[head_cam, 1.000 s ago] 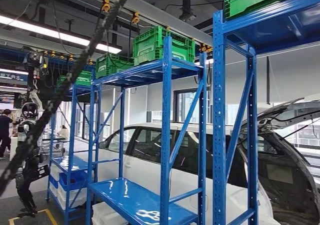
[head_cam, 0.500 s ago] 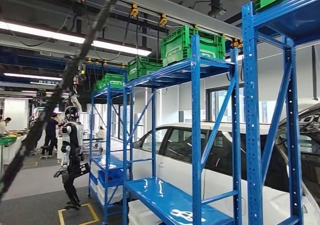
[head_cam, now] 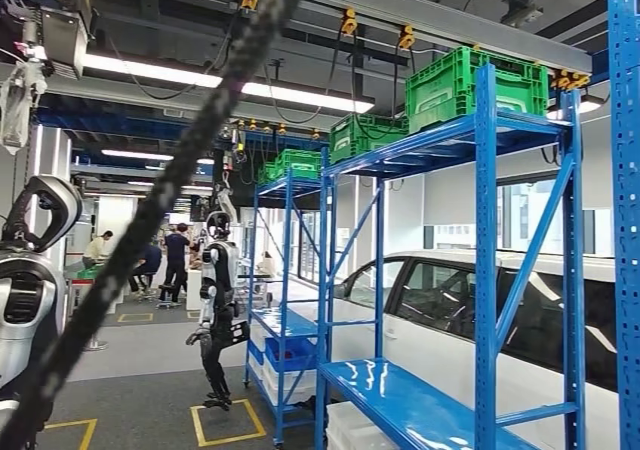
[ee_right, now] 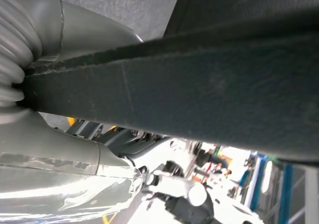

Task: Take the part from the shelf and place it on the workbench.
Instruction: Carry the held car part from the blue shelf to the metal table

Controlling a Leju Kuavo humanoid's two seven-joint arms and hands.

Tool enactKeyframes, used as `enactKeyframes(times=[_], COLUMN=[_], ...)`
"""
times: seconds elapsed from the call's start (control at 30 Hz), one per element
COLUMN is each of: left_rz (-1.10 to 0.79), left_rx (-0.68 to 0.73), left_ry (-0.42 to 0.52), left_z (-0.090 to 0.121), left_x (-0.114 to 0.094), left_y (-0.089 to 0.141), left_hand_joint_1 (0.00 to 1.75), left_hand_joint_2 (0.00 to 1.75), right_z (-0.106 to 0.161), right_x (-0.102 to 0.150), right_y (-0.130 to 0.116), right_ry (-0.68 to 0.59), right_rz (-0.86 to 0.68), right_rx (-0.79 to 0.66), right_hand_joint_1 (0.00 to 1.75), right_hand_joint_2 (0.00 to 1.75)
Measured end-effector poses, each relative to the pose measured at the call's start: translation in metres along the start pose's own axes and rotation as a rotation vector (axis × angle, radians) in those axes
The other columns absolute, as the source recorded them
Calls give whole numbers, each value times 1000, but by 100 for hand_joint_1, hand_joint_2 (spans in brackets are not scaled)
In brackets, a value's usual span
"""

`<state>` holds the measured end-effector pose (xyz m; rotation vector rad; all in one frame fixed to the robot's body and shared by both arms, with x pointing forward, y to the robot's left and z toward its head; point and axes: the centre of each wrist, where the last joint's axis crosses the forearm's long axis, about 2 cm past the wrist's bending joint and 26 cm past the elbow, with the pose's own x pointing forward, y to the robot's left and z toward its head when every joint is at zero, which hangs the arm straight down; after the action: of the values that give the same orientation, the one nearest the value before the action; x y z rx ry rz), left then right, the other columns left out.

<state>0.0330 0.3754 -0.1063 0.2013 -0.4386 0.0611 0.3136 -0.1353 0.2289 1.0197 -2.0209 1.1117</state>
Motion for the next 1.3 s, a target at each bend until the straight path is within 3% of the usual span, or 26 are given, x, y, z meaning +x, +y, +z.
enactKeyframes(times=[0.67,1.3], left_rz=[5,-25], left_rx=[6,24], left_ry=[-23,36], left_z=[-1,0], left_x=[2,0], left_y=[-1,10], left_hand_joint_1=[0,0], left_hand_joint_2=[175,175], right_z=[-10,4], right_x=[6,7], right_y=[7,6], right_ry=[-36,-25], right_rz=[3,20], right_rx=[26,-3], right_hand_joint_1=[175,175], right_hand_joint_2=[175,175])
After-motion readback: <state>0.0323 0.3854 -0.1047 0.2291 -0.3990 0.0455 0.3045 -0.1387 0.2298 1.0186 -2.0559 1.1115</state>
